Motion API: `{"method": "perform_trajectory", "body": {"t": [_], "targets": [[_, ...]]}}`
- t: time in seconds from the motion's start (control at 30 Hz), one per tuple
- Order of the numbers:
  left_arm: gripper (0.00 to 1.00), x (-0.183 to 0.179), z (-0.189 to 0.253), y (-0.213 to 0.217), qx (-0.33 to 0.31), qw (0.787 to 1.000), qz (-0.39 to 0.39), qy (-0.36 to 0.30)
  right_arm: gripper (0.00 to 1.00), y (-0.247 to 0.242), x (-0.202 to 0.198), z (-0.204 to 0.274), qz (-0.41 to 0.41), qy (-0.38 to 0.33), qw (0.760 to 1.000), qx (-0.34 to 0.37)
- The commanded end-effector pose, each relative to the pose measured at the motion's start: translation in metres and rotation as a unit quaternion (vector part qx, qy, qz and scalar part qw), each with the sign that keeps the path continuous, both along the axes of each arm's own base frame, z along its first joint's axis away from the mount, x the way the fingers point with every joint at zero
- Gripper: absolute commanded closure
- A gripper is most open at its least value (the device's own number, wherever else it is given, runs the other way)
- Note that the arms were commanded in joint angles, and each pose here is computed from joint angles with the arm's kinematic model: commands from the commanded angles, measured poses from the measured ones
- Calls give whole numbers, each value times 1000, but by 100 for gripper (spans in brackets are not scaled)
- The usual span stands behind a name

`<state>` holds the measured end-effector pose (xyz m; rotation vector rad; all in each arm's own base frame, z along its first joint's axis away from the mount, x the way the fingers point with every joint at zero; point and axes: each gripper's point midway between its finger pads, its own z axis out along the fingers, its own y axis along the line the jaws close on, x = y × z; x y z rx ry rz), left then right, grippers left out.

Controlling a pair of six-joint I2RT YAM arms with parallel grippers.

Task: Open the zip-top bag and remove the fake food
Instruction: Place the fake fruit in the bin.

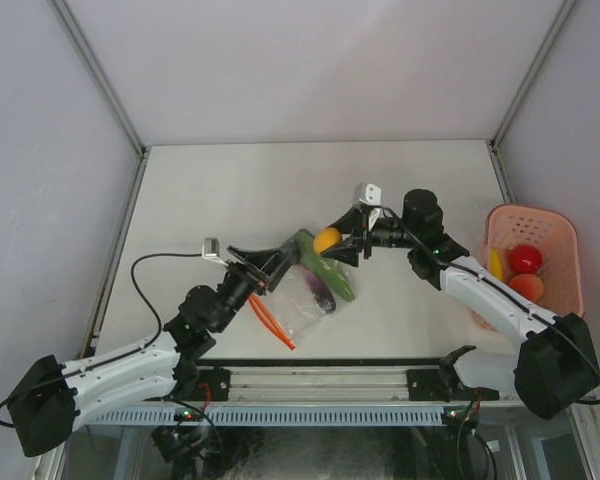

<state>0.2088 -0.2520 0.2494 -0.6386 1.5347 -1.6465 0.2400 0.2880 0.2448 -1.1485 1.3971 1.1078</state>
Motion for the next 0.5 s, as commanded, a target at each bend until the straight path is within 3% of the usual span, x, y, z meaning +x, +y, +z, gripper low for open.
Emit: {"method": "perform_trajectory", "body": {"t": [0.0,0.47], "targets": [[0,3,-8,8,76,996,27,-39,94,-12,5,39,-8,-31,999,27],[0,0,-32,20,243,966,29,-79,94,-50,28,49,-65,-63,996,10]]}}
